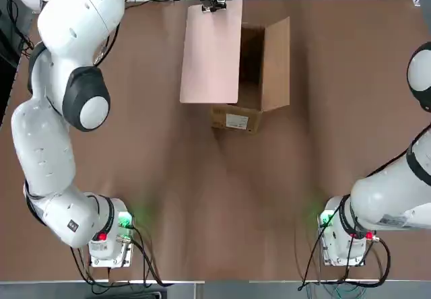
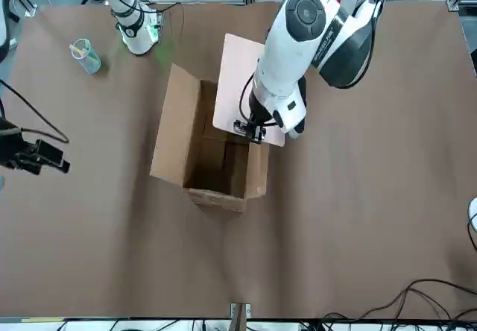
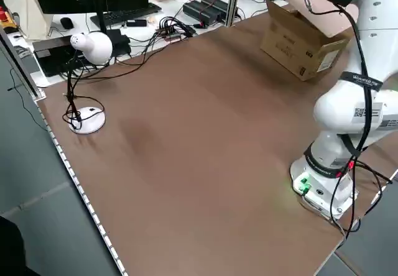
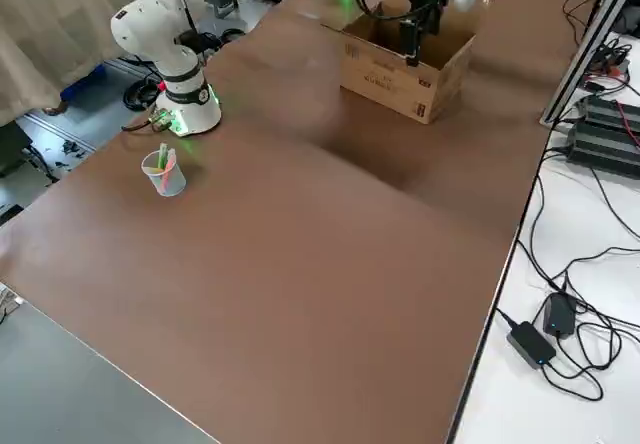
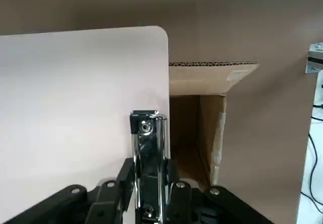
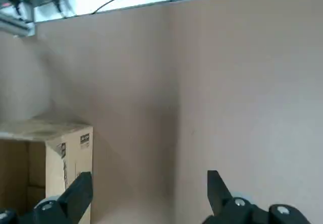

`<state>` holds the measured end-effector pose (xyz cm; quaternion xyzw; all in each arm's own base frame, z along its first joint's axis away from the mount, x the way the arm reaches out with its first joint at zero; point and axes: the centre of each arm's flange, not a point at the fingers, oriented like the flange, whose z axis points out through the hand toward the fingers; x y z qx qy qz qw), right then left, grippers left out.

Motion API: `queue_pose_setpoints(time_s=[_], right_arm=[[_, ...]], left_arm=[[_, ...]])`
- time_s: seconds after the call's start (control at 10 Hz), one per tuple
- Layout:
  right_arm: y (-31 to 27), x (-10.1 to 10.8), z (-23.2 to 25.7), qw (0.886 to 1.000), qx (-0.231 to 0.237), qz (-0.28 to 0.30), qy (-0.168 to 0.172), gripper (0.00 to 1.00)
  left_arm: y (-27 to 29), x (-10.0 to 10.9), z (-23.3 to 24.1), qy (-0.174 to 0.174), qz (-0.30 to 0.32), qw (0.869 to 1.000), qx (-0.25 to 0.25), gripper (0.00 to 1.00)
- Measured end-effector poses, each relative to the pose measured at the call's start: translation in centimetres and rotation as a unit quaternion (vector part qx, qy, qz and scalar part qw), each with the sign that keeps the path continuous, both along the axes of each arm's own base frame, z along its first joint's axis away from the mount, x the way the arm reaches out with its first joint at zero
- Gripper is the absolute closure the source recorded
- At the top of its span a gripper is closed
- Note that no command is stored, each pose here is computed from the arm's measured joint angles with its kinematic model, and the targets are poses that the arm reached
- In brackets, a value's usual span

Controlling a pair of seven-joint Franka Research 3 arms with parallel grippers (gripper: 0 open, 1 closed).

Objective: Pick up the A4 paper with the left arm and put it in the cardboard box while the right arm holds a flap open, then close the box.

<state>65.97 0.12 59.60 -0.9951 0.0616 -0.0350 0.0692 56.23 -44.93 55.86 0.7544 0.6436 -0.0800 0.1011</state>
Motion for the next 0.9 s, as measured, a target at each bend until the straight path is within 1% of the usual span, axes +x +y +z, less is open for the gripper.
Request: queue_pose_setpoints(time_s=[0.4,0.8,0.9], right_arm=[[0.4,0.0,0.0,0.996,-0.001,-0.09,0.013,0.0],[2.5,-0.3,-0.2,0.982,-0.001,-0.185,0.034,0.0],[2.3,-0.4,-0.4,0.98,-0.005,-0.196,0.044,0.0]], left_arm=[[-0.5,1.2,0.0,-0.02,0.01,0.999,-0.023,0.7],[-1.9,1.8,-1.7,-0.026,0.013,0.999,-0.032,0.7],[-2.1,2.0,-2.0,-0.028,0.014,0.999,-0.034,0.7]])
